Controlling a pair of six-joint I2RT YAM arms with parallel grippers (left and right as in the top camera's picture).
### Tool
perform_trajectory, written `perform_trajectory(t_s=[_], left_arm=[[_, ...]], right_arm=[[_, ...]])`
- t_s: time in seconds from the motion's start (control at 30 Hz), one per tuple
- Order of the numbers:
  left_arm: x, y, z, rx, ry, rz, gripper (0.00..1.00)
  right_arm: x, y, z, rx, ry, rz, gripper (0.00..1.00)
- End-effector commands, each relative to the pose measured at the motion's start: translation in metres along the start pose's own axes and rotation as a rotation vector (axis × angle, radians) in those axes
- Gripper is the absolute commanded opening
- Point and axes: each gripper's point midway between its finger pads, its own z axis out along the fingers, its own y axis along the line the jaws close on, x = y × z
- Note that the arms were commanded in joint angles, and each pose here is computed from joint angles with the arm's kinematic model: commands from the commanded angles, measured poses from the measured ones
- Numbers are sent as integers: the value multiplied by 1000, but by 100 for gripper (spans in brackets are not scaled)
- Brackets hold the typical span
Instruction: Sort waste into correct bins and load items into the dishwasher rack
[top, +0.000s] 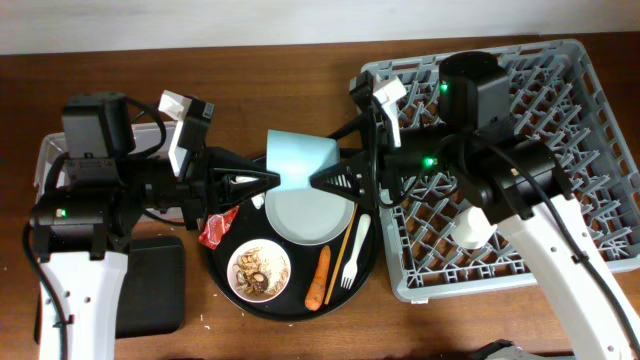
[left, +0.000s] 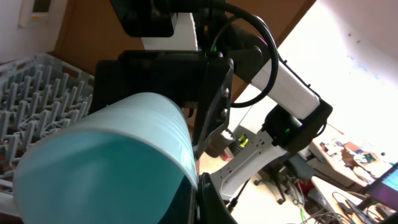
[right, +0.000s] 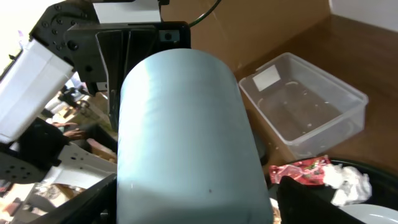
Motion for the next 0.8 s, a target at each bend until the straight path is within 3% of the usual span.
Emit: perform_trajectory(t_s=[0.0, 0.07, 0.1, 0.17, 0.2, 0.23, 0.27, 0.3, 0.37, 0.43, 0.57, 0.77], left_arm=[[-5, -12, 0, 34, -6, 39, 0], [-5, -12, 0, 34, -6, 40, 0], [-5, -12, 0, 34, -6, 40, 14], [-5, -12, 0, 34, -6, 40, 17], [-5, -12, 0, 34, -6, 40, 53], [-5, -12, 0, 34, -6, 40, 68], [-5, -12, 0, 34, -6, 39, 92], [-5, -12, 0, 34, -6, 39, 99], [-5, -12, 0, 34, -6, 40, 99], [-5, -12, 0, 34, -6, 39, 99], [-5, -12, 0, 34, -6, 39, 99], [-5, -12, 0, 34, -6, 39, 99]], right_arm=[[-4, 19, 11, -78, 4, -51, 60], [-4, 21, 11, -79, 5, -48, 48], [-4, 19, 10, -46, 4, -25, 46], [-7, 21, 2, 32, -14, -41, 44], [-9, 13, -11, 190, -39, -25, 44], [-8, 9, -21, 284, -50, -22, 44], [-5, 2, -45, 443, -80, 23, 44], [0, -7, -73, 584, -116, 101, 43], [19, -23, -136, 838, -200, 273, 43], [62, -38, -219, 1143, -293, 529, 45], [165, -58, -327, 1608, -228, 1038, 45], [239, -145, -357, 1544, 8, 1436, 44]])
